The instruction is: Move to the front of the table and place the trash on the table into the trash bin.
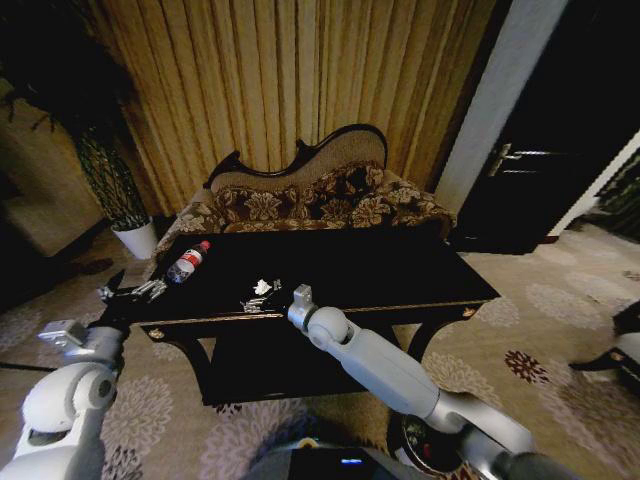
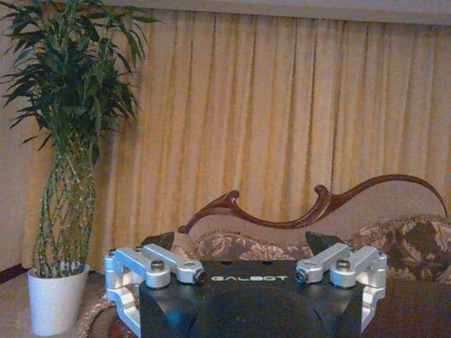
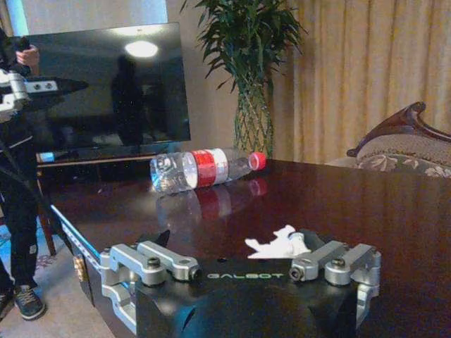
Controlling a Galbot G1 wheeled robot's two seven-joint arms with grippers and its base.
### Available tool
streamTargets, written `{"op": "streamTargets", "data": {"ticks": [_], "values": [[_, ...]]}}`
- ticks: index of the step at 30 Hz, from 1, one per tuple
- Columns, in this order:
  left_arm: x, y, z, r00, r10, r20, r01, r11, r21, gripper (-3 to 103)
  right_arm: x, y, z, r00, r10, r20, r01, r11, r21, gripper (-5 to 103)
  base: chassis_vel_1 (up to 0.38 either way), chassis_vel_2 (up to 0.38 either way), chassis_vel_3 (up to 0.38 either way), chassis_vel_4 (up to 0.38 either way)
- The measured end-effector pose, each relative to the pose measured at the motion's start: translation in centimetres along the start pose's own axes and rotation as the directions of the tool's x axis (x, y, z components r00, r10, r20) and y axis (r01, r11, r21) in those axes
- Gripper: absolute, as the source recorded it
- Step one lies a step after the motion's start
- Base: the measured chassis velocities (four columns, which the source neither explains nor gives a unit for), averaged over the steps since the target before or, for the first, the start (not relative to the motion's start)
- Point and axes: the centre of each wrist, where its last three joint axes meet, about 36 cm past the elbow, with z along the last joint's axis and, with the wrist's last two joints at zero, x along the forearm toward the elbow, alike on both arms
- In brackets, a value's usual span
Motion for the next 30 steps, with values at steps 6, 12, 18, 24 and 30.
{"op": "streamTargets", "data": {"ticks": [6,12,18,24,30], "values": [[0.1,0.1,0.0,1.0,-0.002,0.003,0.002,1.0,0.001,100,0.2,-0.4,0.2,1.0,0.018,0.003,-0.018,1.0,0.006,90,0.0,0.0,0.0,0.0],[0.1,0.1,0.1,1.0,0.0,0.002,0.0,1.0,0.0,100,0.4,-0.4,0.7,1.0,0.026,0.008,-0.026,1.0,0.008,74,0.0,0.0,0.0,0.0],[0.1,0.1,0.1,1.0,0.002,0.017,-0.002,1.0,-0.001,100,0.6,-0.7,1.0,0.999,0.04,0.007,-0.04,0.999,0.017,52,0.0,0.0,0.0,0.0],[0.2,0.1,0.1,1.0,0.003,0.022,-0.003,1.0,0.0,100,1.0,-1.1,0.8,0.999,0.048,0.012,-0.048,0.999,0.022,30,0.0,0.0,0.0,0.0],[-0.1,0.2,0.0,1.0,0.008,0.026,-0.008,1.0,0.003,100,2.1,-2.0,-0.7,0.996,0.076,0.055,-0.077,0.997,0.017,8,0.0,0.0,0.0,0.0]]}}
